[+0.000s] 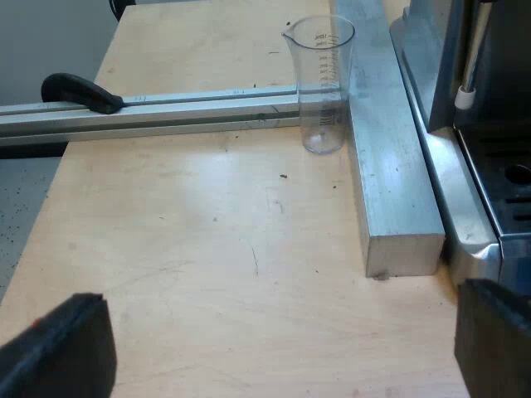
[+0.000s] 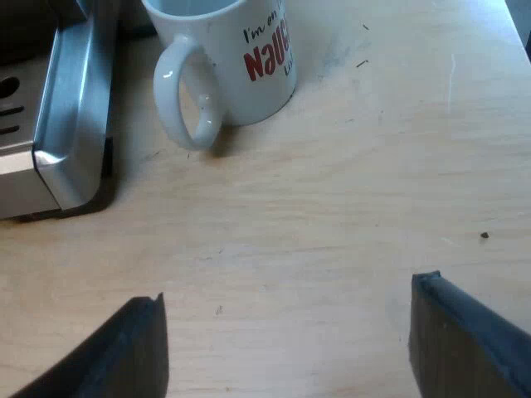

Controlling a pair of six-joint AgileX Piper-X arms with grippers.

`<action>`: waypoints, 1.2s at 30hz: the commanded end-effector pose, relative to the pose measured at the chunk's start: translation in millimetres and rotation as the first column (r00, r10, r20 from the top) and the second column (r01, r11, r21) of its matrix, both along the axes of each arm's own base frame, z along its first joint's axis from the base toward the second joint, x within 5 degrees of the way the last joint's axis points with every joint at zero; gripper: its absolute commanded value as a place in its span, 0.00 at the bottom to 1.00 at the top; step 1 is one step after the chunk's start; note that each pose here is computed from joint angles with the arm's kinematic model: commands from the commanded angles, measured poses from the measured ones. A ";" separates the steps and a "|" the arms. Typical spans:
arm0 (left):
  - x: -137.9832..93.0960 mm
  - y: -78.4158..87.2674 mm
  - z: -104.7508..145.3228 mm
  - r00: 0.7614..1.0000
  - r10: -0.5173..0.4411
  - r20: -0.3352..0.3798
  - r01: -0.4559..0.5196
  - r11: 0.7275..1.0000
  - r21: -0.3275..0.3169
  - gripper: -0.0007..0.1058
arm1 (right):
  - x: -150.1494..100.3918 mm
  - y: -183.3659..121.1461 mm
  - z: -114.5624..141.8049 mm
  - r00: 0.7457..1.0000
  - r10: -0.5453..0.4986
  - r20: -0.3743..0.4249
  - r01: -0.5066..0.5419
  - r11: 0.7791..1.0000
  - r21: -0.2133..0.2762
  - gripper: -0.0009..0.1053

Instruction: Put the handle in the coffee machine

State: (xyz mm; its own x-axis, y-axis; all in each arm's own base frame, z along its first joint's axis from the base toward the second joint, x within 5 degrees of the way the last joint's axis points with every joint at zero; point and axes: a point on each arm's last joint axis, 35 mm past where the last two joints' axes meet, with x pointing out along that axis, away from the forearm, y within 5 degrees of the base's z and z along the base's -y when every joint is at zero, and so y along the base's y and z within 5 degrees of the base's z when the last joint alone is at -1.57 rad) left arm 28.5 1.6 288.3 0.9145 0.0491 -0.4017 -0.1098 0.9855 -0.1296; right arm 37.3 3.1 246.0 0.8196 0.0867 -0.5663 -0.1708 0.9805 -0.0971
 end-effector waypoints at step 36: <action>1.9 -2.0 1.4 0.998 -0.064 -0.003 0.064 0.998 -0.010 0.80 | 1.4 0.0 2.4 1.000 -0.002 0.011 0.002 1.000 0.006 0.60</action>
State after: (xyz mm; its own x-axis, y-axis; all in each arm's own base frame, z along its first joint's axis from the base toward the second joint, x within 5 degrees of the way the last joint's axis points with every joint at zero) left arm 28.5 -0.3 288.3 0.9157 -0.0109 -0.4017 -0.0478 0.9896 -0.1359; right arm 37.6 3.1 246.6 0.8228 0.0867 -0.5617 -0.1666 0.9817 -0.0926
